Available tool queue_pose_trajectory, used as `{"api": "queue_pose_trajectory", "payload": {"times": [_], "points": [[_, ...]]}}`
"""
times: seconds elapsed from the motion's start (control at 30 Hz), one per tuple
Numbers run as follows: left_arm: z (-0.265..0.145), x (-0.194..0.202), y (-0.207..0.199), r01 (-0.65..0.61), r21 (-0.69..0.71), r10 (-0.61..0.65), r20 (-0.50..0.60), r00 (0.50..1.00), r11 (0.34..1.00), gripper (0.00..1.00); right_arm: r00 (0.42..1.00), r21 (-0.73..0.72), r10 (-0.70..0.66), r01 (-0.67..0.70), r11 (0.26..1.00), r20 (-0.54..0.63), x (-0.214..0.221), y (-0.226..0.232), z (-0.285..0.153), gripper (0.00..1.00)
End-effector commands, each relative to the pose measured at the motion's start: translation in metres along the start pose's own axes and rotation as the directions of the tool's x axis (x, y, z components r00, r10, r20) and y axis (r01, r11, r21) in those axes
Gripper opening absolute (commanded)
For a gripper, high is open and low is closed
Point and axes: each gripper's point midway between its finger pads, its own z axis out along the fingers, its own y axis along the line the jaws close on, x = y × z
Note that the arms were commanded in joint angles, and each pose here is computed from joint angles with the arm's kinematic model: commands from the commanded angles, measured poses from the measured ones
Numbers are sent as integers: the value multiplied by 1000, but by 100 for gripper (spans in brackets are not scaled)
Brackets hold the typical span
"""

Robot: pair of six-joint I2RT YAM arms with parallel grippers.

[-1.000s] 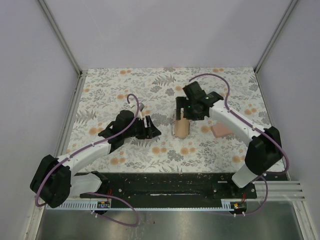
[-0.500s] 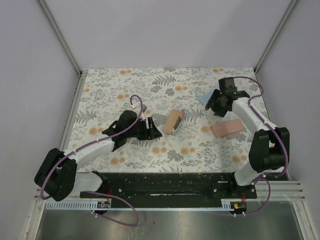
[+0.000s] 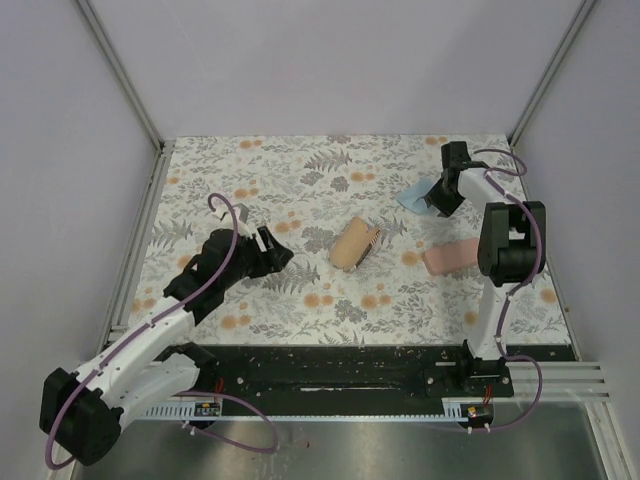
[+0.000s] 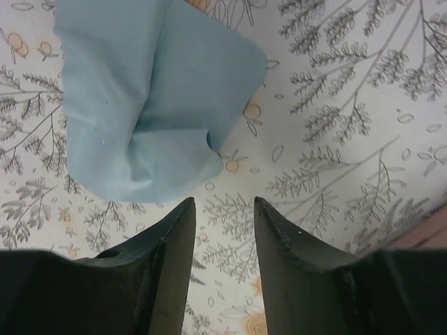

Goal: Organize the sunglasses

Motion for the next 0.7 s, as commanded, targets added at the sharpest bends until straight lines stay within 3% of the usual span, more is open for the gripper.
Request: {"api": "queue_pose_trajectory", "payload": {"times": [0.0,0.2,0.33,0.4,0.53,0.67], "points": [[-21,-6,45,76,-197,-56,102,993,978,70,999,-24,7,-6,1000,41,-22,14,17,46],[-48,-15,64,137,-255,-82,213,973,957,72,1000,-52,7,-6,999,6,-16,25,46,46],[-66,-21,91,210,-397,-102,277,955,894,83,1000,-75,-7,5,997,-30,-11,33,59,20],[-72,-24,97,222,-433,-98,290,952,874,84,999,-101,-12,7,995,-53,-6,37,60,1],[-74,-30,95,207,-432,-83,290,953,878,84,998,-144,-32,24,989,-54,3,37,35,0],[-65,-29,88,164,-411,-62,250,966,897,84,997,-269,-79,76,960,-2,4,51,-25,0]]}}
